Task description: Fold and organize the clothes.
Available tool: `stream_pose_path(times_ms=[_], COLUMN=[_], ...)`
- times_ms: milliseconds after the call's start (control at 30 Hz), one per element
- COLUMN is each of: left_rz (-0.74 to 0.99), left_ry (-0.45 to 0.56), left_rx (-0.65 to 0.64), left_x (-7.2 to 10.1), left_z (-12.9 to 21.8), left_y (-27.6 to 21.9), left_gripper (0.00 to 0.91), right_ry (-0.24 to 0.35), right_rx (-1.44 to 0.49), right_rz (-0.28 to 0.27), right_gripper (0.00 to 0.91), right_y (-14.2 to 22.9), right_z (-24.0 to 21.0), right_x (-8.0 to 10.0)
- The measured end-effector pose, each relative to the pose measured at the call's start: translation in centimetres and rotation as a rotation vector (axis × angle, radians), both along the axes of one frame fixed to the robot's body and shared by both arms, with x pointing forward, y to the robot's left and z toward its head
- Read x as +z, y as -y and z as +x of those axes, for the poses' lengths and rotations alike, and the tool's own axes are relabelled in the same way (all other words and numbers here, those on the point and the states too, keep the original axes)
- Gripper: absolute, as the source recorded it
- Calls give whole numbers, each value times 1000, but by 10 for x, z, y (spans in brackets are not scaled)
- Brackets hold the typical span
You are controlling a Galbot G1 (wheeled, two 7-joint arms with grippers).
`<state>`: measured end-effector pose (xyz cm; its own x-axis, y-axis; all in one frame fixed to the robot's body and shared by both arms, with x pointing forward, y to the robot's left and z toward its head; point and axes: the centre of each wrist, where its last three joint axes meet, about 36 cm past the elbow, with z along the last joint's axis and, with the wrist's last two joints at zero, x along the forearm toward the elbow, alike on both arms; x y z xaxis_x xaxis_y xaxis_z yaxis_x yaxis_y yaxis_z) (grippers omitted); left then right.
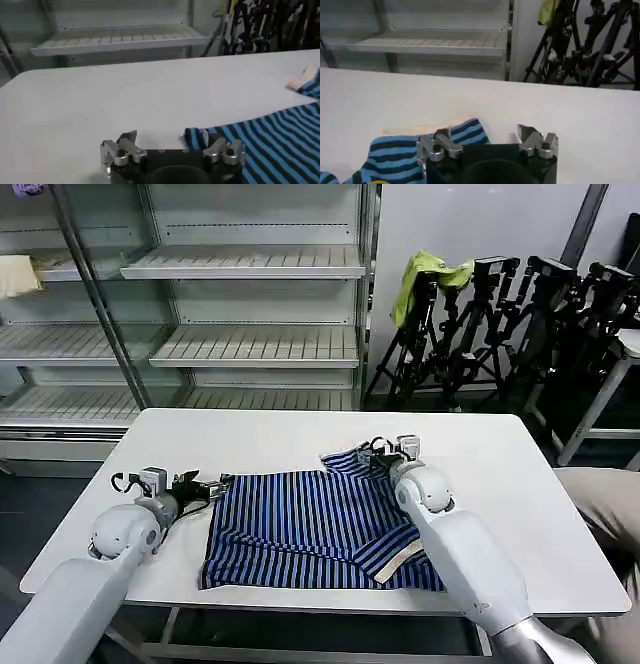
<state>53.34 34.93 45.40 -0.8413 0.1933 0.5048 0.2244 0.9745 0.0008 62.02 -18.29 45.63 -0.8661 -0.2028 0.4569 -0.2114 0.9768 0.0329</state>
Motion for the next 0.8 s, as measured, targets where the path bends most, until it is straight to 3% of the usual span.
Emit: stream_pose_path(times_ms=[800], left_rz=[-2], left_ry=[-11], left_rx=[-34], left_x=[-7], left_z=[-9], left_y=[6], left_gripper=[10], right_ry=[-38], right_rx=[34], right_rz=[59], right_gripper=[0], right_y=[6], right_z=[4], right_x=[-7])
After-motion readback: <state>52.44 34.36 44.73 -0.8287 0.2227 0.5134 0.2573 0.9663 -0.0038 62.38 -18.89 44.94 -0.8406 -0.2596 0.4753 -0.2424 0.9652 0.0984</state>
